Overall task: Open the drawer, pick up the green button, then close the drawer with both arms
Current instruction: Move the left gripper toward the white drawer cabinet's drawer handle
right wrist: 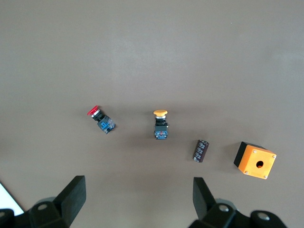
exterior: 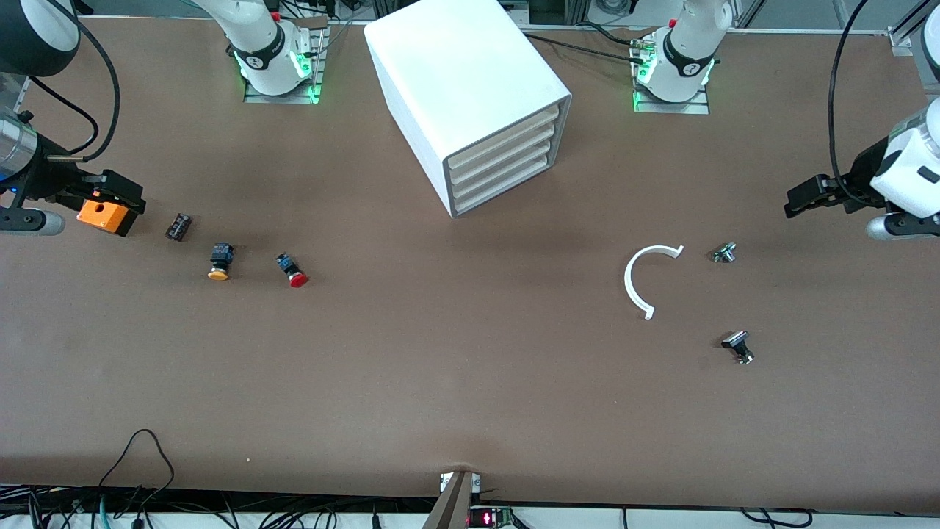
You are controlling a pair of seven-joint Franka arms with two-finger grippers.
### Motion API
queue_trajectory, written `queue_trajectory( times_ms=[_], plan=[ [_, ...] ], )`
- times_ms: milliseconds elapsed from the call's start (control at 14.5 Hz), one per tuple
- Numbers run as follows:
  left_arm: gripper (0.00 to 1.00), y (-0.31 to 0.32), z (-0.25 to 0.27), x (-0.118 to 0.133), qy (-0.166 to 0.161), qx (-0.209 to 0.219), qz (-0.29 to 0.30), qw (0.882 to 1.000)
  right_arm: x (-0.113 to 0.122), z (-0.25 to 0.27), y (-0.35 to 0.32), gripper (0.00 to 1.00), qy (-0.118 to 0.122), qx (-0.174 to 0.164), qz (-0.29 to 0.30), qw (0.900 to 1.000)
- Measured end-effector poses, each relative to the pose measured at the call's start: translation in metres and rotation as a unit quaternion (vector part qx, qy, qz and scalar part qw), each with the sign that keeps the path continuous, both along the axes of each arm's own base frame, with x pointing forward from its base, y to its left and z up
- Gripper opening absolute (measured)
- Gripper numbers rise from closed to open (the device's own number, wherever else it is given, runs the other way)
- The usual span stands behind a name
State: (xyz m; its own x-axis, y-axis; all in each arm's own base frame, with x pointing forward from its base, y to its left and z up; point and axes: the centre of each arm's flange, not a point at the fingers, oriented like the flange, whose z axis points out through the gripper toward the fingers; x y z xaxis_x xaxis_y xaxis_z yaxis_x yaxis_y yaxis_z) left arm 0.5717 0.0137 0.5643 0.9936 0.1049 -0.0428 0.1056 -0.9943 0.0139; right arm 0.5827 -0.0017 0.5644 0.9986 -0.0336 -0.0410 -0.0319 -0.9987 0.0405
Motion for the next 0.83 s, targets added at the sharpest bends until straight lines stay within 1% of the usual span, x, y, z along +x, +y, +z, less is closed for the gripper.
queue_trajectory(
  times_ms=[553,829],
  plan=[
    [0.99,-0.006,0.003,0.001,-0.002,-0.002,-0.005,1.000,0.001,0.000,-0.002,1.00,-0.002,0.000,-0.002,1.000],
    [1.00,-0.012,-0.016,0.008,0.014,-0.007,-0.012,1.000,0.001,0.000,-0.002,1.00,-0.002,0.000,-0.002,1.000]
  ],
)
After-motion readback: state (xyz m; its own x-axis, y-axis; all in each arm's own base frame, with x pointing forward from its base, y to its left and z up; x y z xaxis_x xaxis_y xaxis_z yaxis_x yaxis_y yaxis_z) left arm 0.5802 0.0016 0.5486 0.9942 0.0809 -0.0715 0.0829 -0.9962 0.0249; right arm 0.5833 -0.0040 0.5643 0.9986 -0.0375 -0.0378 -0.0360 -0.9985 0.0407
